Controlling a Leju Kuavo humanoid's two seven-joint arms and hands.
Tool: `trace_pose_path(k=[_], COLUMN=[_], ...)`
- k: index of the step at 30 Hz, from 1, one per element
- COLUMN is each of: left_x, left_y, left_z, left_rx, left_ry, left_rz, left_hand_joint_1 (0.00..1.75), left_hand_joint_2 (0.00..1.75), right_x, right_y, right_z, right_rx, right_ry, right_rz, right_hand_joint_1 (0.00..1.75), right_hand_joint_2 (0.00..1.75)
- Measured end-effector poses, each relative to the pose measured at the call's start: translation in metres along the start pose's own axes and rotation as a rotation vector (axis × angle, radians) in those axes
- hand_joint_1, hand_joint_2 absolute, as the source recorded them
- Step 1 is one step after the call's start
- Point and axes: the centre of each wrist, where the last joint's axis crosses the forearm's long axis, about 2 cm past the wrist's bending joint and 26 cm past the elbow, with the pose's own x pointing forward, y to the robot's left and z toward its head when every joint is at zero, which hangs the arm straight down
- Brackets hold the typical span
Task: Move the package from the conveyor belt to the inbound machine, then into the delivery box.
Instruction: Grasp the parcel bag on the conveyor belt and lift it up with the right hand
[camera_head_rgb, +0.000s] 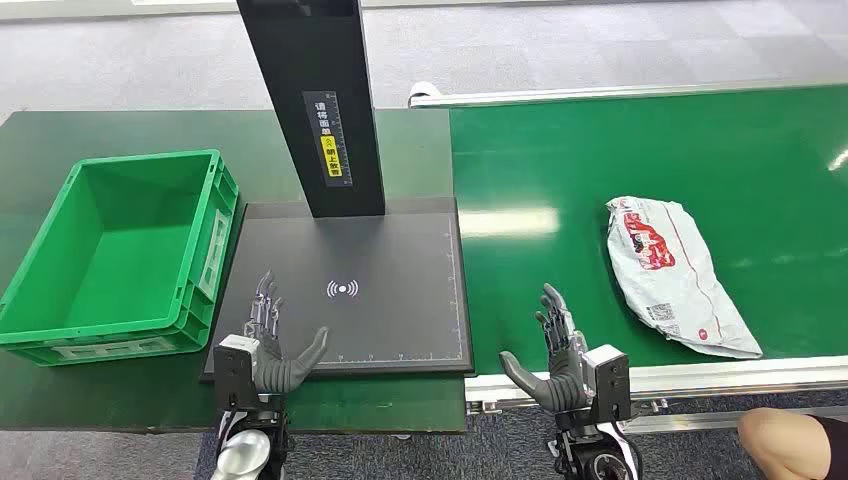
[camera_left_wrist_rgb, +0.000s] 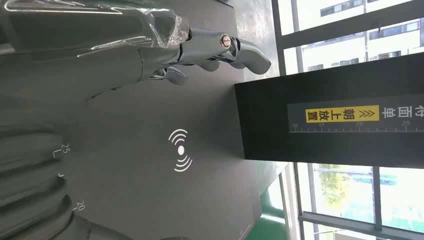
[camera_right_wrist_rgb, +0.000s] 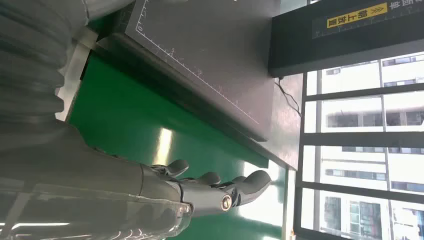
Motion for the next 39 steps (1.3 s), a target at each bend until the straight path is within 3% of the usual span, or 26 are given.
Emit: trace_pose_path(k=[14,17,22,25,32,39], left_x=[0.000,0.000,0.000,0.000,-0.001,-0.002], left_y=[0.000,0.000,0.001,0.000,-0.001,-0.007], left_z=[0.000,0.001,0.001,0.001,-0.002,-0.008], left_rx=[0.001,0.004,0.003,-0.003,-0.005,-0.022], left_ry=[-0.001,-0.003,0.001,0.001,0.002,-0.002], left_rz=[0.000,-0.003,-0.002,0.000,-0.003,0.007], left_hand_joint_1=[0.00,0.00,0.00,0.00,0.00,0.00], left_hand_joint_2=[1.75,1.75,1.75,1.75,1.75,1.75], right_x=[0.000,0.002,0.008,0.006,0.000,-0.007], right_y=[-0.001,-0.007,-0.031,-0.045,-0.065,-0.088], right_z=[0.000,-0.003,-0.025,-0.036,-0.050,-0.081], right_rx=[-0.003,-0.037,-0.094,-0.104,-0.101,-0.094], right_ry=[0.004,0.020,0.045,0.077,0.139,0.271], right_rz=[0.051,0.257,0.772,0.966,1.087,1.322], right_hand_joint_1=[0.00,0.00,0.00,0.00,0.00,0.00], right_hand_joint_2=[1.75,1.75,1.75,1.75,1.75,1.75])
